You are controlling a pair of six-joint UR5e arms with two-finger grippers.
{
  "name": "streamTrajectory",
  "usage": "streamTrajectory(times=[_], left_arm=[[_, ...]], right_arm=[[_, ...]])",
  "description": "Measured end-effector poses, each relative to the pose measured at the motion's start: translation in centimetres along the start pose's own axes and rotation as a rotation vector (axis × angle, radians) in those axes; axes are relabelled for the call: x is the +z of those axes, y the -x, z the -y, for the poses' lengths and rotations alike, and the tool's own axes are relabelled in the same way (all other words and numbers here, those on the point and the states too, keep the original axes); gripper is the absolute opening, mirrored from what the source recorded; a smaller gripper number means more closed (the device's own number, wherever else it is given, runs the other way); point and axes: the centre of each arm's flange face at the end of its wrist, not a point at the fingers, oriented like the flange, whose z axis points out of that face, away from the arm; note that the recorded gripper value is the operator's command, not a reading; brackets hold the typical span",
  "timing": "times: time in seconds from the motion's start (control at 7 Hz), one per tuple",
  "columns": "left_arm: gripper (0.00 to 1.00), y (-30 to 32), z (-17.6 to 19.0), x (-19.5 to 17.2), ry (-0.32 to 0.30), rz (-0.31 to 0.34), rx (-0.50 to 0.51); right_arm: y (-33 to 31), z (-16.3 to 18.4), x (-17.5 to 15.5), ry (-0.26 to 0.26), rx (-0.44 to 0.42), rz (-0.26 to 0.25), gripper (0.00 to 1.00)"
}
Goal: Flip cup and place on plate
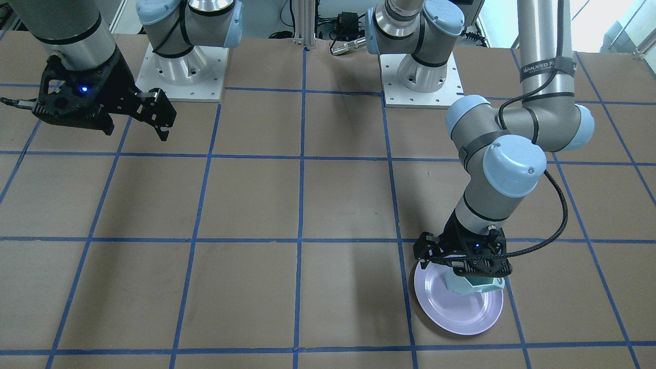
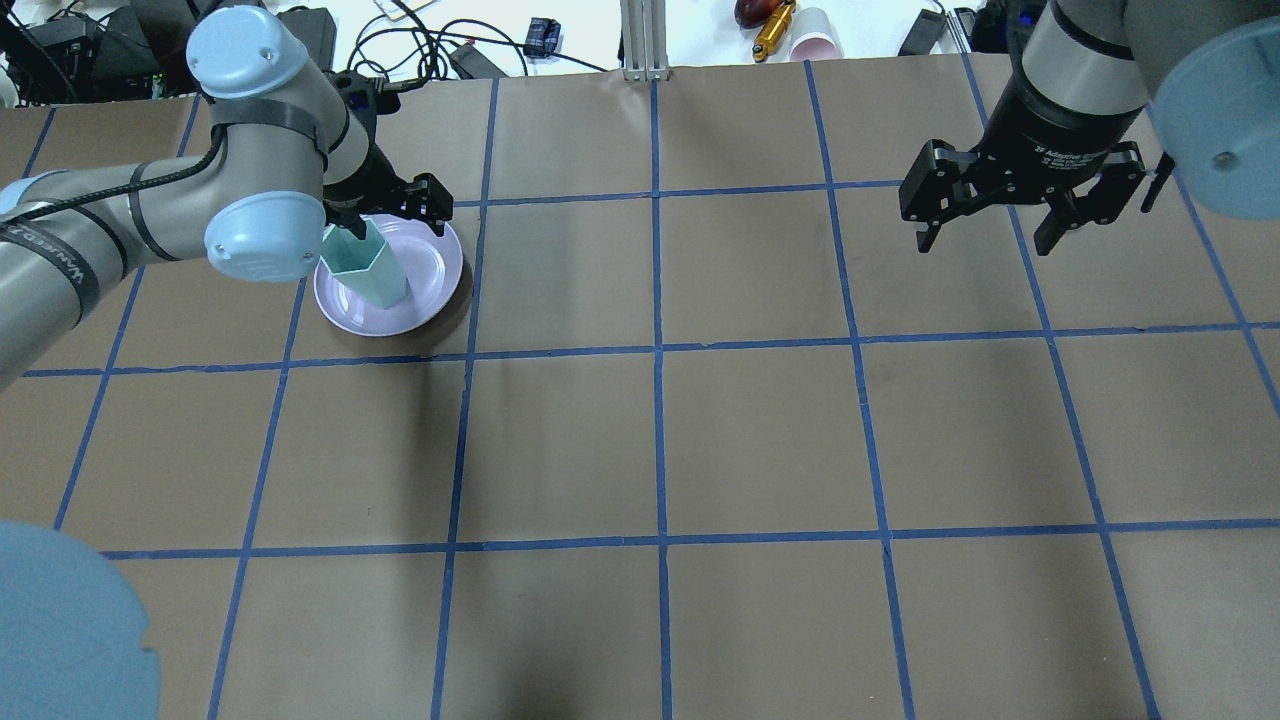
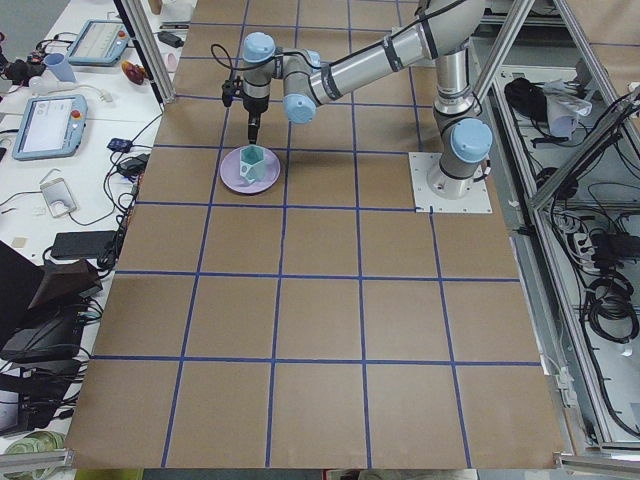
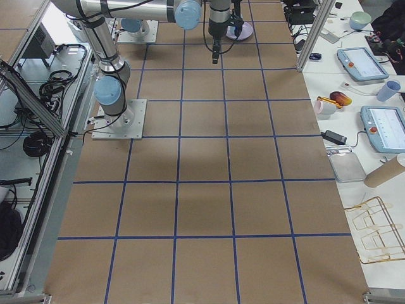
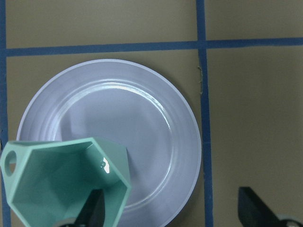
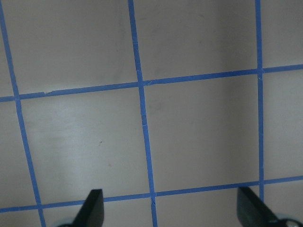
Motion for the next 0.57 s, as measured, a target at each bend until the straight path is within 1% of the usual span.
streamTrajectory(times=[0.29, 0.43, 0.57], left_arm=[[1.0, -0.2, 0.3, -5.8, 0.065, -0.006, -0.049], [1.0, -0.3, 0.2, -8.7, 0.086, -0.009, -0.071], [1.0, -0.5, -0.5, -10.8, 0.106, -0.01, -0.081]], right_arm=[[0.0, 0.0, 0.0, 0.0, 0.0, 0.0, 1.0], [0.0, 0.0, 0.0, 0.0, 0.0, 0.0, 1.0], [0.0, 0.0, 0.0, 0.0, 0.0, 0.0, 1.0]])
